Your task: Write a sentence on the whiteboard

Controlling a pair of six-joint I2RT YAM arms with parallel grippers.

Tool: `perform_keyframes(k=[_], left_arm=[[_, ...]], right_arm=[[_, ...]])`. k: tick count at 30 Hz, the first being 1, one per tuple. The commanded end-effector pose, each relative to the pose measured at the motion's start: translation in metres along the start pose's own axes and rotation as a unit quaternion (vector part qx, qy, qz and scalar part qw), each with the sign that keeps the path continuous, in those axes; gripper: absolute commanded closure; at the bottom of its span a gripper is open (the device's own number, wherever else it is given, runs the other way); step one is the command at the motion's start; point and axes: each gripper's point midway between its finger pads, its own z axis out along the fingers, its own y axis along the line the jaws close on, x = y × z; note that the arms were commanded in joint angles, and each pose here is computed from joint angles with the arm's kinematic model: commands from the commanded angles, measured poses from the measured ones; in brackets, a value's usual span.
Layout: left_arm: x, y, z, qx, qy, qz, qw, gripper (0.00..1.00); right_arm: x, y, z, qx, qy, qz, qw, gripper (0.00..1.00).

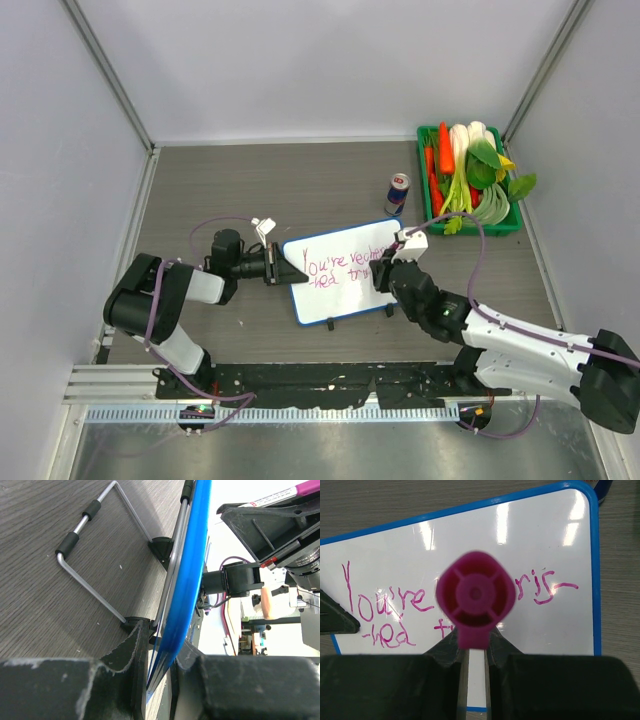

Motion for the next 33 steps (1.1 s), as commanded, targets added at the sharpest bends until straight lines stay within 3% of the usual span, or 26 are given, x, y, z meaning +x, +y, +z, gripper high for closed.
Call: perform_keyframes(k=[1, 10, 24, 33], left_arm=[[0.015, 0.018, 0.000, -0.033, 0.007, -0.039, 0.999, 1.00], [0.015, 0.018, 0.000, -0.032, 0.008, -0.040, 0.999, 1.00], [0.015, 0.018, 0.000, -0.032, 0.008, -0.040, 0.999, 1.00], [0.015, 0.018, 0.000, -0.031, 0.008, -0.039, 0.999, 1.00]], right_arm=[[0.015, -0.014, -0.004, 0.015, 0.019, -0.007, 1.000, 0.99], [0.015, -0.018, -0.006, 0.021, 0.018, -0.008, 1.000, 0.99], [-0.052, 0.005, -0.013, -0.001, -0.056, 0.003, 0.998, 0.99], [-0.054, 0.003, -0.002, 0.015, -0.057, 0.004, 0.998, 0.99]])
